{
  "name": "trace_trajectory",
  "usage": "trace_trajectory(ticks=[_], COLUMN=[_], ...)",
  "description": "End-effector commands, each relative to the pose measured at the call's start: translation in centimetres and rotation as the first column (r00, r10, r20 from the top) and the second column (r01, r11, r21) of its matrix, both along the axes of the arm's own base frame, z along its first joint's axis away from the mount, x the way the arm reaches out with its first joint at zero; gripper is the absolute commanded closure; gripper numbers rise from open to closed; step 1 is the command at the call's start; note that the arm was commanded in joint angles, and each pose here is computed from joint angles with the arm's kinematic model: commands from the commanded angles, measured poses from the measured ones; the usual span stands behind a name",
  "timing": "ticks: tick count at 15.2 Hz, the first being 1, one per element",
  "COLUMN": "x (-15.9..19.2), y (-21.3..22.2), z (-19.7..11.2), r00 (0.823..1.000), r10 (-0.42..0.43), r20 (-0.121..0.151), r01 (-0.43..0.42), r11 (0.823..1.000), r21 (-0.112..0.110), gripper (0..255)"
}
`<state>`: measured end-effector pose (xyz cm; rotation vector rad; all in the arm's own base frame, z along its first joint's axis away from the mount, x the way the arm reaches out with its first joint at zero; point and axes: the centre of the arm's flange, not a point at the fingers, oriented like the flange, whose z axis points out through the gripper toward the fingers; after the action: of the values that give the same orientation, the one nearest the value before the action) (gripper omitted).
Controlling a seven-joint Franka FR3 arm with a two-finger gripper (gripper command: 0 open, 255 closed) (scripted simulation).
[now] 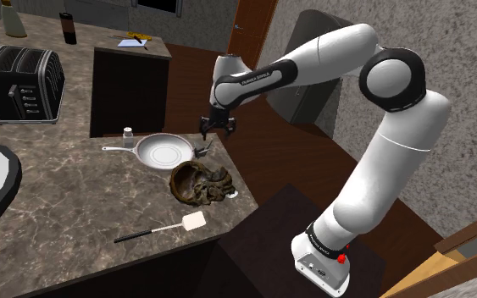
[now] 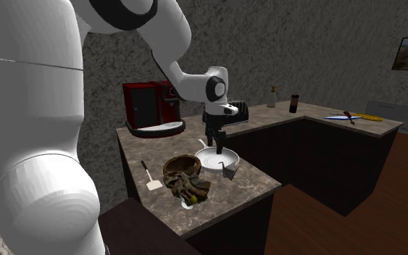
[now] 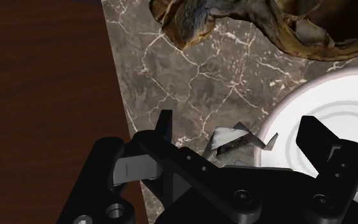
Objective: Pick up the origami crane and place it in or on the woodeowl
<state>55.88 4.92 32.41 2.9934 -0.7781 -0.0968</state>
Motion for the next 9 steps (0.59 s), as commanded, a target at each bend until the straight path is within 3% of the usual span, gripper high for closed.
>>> trace_trajectory(ticks=[1, 9], x=[2.2, 9.6], y=[-0.5, -2.2], z=[-2.0, -9.7], r00=[0.999, 0.988], r10=[-0.032, -0.152], r20=[-0.005, -0.026], r01=[0.032, 0.152], r11=[0.999, 0.988], r21=[-0.005, -0.025], gripper=[0, 0])
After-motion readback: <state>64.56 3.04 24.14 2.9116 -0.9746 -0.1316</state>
